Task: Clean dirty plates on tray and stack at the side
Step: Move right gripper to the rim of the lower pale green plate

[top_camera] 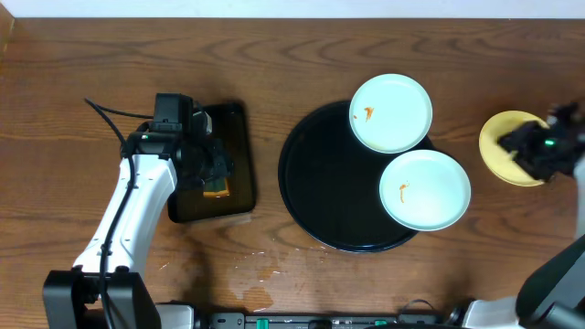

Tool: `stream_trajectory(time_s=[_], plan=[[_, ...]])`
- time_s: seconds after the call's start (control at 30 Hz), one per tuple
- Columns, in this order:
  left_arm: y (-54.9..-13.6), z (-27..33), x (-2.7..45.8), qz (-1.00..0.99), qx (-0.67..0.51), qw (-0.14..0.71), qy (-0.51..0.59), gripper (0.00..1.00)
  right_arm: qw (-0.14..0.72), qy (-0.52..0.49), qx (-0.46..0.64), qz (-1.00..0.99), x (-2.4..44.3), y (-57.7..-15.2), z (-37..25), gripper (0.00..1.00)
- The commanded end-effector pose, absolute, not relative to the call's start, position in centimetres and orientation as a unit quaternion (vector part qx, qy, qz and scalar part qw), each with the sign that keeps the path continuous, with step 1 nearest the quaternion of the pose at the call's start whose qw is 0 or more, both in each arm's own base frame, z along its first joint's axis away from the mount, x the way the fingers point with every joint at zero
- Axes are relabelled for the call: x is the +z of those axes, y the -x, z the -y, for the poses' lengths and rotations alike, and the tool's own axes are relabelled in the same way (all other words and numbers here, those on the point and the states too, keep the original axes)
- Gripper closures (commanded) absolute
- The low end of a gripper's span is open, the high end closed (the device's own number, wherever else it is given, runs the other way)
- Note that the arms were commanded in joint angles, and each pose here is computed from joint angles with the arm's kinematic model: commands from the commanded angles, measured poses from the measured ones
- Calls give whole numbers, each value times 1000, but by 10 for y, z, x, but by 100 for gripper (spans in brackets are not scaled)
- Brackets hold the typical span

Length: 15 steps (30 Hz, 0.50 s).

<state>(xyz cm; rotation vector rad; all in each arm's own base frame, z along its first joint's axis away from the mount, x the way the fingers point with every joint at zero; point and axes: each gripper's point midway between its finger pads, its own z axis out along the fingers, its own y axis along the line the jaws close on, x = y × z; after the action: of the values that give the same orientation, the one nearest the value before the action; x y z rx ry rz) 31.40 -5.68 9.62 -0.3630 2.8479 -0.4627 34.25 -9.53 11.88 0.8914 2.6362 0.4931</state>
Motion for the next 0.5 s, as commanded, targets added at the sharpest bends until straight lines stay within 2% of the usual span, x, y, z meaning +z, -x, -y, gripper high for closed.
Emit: stream_trajectory(time_s=[0.0,0.1,0.23,0.4,0.47], plan=[[-318,56,103,-972,-159,128,116,47,105,-276,91,-951,105,-326,79,49],[-318,56,103,-972,-159,127,116,47,52,-260,7,-964,93,-301,69,49],[-318,56,103,-972,-159,128,116,47,38,-262,-81,-961,87,-289,67,46],[-318,56,103,-972,-159,127,116,47,33,-280,-129,-951,75,-277,72,45],[-317,56,103,-972,-159,125,116,47,30,-283,-129,-950,64,-273,73,48]])
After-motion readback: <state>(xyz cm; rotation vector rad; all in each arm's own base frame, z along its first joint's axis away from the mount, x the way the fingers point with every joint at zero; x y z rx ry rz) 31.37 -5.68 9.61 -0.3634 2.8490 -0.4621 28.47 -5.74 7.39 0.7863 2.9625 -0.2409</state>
